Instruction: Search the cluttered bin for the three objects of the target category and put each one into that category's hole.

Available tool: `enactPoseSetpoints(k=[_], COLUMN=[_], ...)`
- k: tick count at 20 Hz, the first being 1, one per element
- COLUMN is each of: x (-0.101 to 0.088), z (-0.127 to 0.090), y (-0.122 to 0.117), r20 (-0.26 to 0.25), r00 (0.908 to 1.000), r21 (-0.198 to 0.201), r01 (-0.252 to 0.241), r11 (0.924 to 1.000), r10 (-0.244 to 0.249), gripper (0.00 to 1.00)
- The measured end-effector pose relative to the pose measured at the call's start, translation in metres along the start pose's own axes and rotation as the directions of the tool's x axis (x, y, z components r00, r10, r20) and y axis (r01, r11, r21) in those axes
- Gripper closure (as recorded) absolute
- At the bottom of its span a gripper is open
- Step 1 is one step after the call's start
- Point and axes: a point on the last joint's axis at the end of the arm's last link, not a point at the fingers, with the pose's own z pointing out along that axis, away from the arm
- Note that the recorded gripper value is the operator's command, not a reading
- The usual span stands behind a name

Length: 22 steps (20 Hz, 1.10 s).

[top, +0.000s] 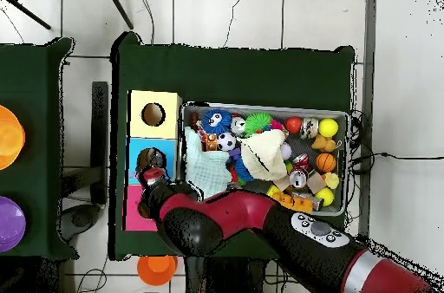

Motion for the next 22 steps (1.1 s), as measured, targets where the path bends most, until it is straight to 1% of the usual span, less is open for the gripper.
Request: enactPoseSetpoints(k=[2,5,11,22], x=[0.0004,0.0004,-0.0008,-0.0016], z=[0.0004,0.0009,0.0035,0.0043], y=[-0.0012,-0.0015,0.0019,0.0042], r20=[0.000,0.002,0.012,0.017], r00=[1.0000,1.0000,0.9998,0.9998], r21=[0.013,0.019,0.014,0.012], r01=[-0.003,-0.006,-0.015,-0.010], r11=[0.9999,0.9998,0.9998,0.9999], r10=[0.003,0.006,0.014,0.010], gripper=[1.00,1.00,1.00,1.00])
